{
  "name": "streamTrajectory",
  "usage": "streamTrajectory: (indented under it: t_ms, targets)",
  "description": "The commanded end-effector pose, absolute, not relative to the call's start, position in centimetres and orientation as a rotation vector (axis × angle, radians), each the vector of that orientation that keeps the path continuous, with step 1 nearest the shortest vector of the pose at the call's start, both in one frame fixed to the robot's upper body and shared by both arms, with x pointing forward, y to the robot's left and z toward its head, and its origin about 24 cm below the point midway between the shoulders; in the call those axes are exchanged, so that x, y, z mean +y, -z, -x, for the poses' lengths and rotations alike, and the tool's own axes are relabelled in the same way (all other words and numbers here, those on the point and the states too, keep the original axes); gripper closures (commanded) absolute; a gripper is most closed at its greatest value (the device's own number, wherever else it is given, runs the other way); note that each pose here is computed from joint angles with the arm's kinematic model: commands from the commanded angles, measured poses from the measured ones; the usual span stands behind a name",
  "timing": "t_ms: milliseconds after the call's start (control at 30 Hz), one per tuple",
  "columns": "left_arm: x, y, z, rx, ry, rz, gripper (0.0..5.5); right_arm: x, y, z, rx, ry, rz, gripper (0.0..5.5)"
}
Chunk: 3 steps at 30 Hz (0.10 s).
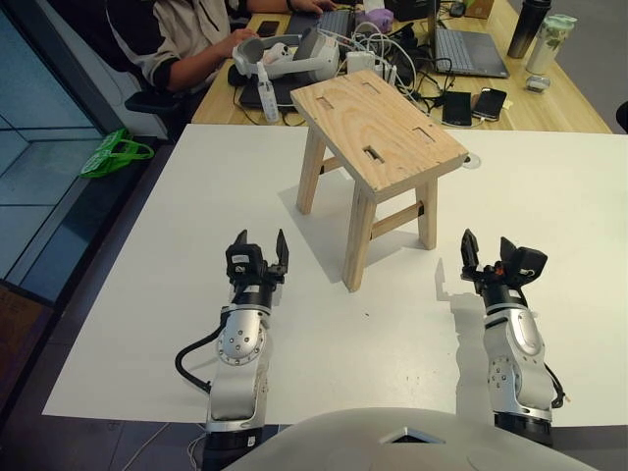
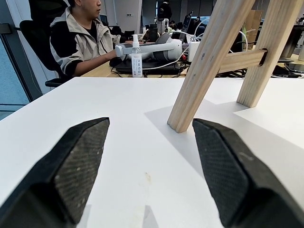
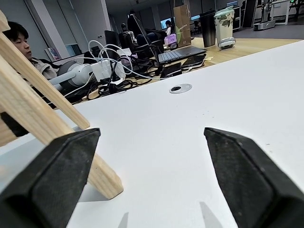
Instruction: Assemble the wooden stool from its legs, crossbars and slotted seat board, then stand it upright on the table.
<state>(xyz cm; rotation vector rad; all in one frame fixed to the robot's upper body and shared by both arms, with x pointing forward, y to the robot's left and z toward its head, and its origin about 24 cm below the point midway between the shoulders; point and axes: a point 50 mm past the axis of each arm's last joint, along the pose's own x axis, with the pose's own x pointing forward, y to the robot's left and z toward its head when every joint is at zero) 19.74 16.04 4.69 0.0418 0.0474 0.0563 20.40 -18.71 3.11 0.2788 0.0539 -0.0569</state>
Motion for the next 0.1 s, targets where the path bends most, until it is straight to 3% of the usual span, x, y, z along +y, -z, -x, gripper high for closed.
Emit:
streamTrajectory:
  t_ms: [33,100]
  targets:
    - [15.86,-4.48,-19.84,0.050,-0.060,-0.033,2.24,-19.10,-2.81,-20.45,0.078,0.063,-0.284,1.45]
    - [15.90,-4.52,-19.92,0.049,-0.064,-0.031,2.24,-19.15,-2.89,-20.54,0.076,0.066,-0.286,1.45]
